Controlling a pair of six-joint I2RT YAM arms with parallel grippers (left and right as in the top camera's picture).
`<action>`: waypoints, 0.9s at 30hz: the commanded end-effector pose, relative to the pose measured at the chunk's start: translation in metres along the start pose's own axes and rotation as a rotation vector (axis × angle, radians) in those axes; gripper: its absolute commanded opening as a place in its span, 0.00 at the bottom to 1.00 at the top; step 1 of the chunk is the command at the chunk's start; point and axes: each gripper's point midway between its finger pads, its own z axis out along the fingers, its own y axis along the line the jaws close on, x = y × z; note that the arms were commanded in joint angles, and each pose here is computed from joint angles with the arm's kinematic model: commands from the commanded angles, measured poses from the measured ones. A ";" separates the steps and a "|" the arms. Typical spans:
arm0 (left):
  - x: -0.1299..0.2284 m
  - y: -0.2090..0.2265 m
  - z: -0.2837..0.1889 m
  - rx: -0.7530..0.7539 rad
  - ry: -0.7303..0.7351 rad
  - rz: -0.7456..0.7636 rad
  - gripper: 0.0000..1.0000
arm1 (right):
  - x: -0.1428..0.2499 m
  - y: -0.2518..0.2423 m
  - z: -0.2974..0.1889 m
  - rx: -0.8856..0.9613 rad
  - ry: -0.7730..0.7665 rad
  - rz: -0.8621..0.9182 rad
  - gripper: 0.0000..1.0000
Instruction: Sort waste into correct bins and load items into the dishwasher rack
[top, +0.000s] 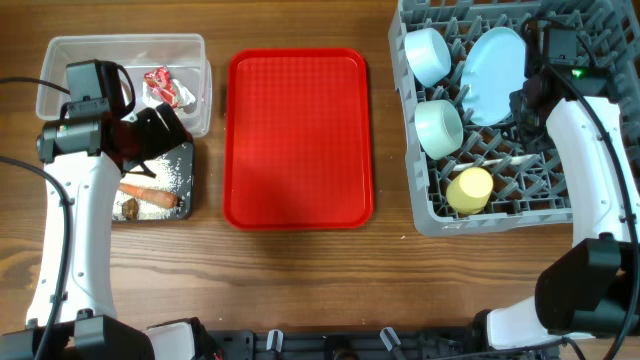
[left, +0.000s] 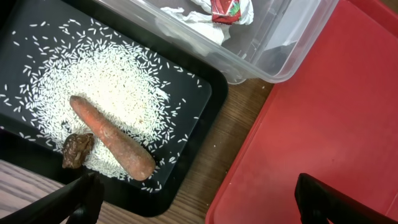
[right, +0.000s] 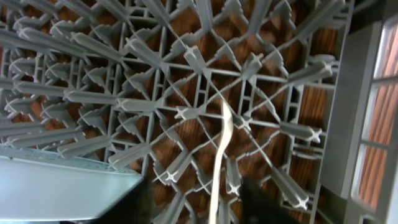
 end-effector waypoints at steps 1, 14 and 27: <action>-0.005 -0.002 -0.002 0.011 -0.010 -0.001 1.00 | -0.006 -0.002 0.001 0.011 -0.032 -0.064 0.68; -0.005 -0.002 -0.002 0.011 -0.010 -0.001 1.00 | 0.023 0.029 -0.109 -0.529 0.074 -0.663 1.00; -0.005 -0.002 -0.002 0.012 -0.010 -0.002 1.00 | 0.037 -0.080 -0.247 -0.842 0.042 -0.535 1.00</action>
